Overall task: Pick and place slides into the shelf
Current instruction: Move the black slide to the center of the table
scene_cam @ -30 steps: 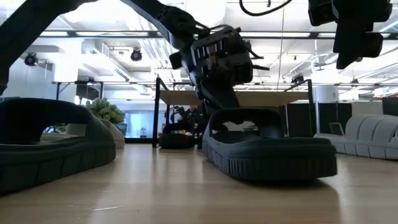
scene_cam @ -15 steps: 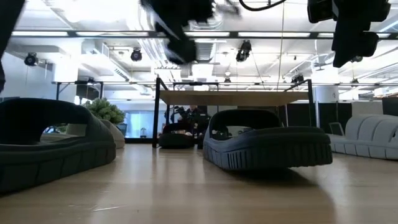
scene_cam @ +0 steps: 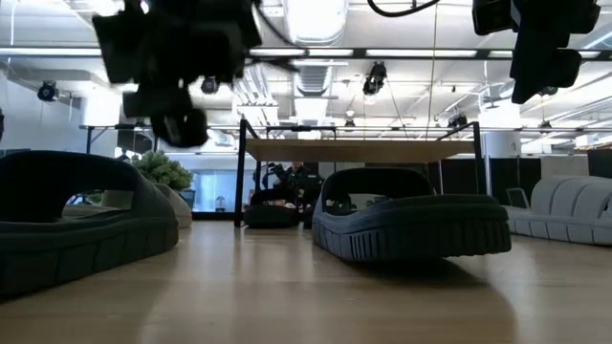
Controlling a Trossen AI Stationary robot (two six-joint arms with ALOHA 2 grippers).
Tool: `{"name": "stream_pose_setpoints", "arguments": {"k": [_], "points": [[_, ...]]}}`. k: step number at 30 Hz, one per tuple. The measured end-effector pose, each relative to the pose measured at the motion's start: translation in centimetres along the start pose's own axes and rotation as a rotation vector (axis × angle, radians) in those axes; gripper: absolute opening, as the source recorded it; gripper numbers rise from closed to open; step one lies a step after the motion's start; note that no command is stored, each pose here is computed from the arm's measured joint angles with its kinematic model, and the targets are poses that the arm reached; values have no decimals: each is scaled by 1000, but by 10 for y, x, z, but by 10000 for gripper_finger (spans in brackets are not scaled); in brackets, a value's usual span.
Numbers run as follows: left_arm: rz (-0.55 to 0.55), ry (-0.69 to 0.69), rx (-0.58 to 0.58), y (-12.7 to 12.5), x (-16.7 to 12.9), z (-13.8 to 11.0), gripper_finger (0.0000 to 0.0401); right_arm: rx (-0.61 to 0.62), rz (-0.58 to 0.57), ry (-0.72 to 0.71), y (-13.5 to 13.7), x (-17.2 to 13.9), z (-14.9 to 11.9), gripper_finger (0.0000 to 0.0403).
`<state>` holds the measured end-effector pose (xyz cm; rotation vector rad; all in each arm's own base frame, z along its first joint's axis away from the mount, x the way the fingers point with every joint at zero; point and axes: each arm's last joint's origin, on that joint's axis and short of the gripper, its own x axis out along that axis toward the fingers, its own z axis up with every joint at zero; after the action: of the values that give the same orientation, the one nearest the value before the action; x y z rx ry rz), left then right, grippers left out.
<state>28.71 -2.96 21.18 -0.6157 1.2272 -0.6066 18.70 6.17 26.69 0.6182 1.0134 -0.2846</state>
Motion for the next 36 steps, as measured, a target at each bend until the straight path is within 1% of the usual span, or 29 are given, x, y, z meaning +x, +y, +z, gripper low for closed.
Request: {"name": "stream_pose_setpoints", "arguments": {"k": [3,6,11,17,20,24,26,28,32,36], "points": [[-9,0,-18,13,10,-10,100,10,0,1,0,0,0,187],[-7,-9,-10,17,13,-14,100,12,0,1,0,0,0,187],[79,-24,-13,23,15,-17,100,13,0,0,0,0,0,187],[146,-25,-7,32,20,-24,103,17,-2,-7,0,0,0,187],[168,-31,3,35,22,-25,117,20,-8,-16,0,0,0,187],[220,-40,4,37,22,-26,150,19,-13,-24,0,0,1,187],[202,-37,4,36,22,-26,166,19,-20,-33,0,0,1,187],[150,-26,3,35,22,-27,177,17,-23,-38,-1,0,1,187],[65,-4,-3,36,25,-31,182,17,-23,-38,-1,0,1,187],[63,-1,-6,40,28,-36,182,24,-23,-39,0,0,1,187]]}}
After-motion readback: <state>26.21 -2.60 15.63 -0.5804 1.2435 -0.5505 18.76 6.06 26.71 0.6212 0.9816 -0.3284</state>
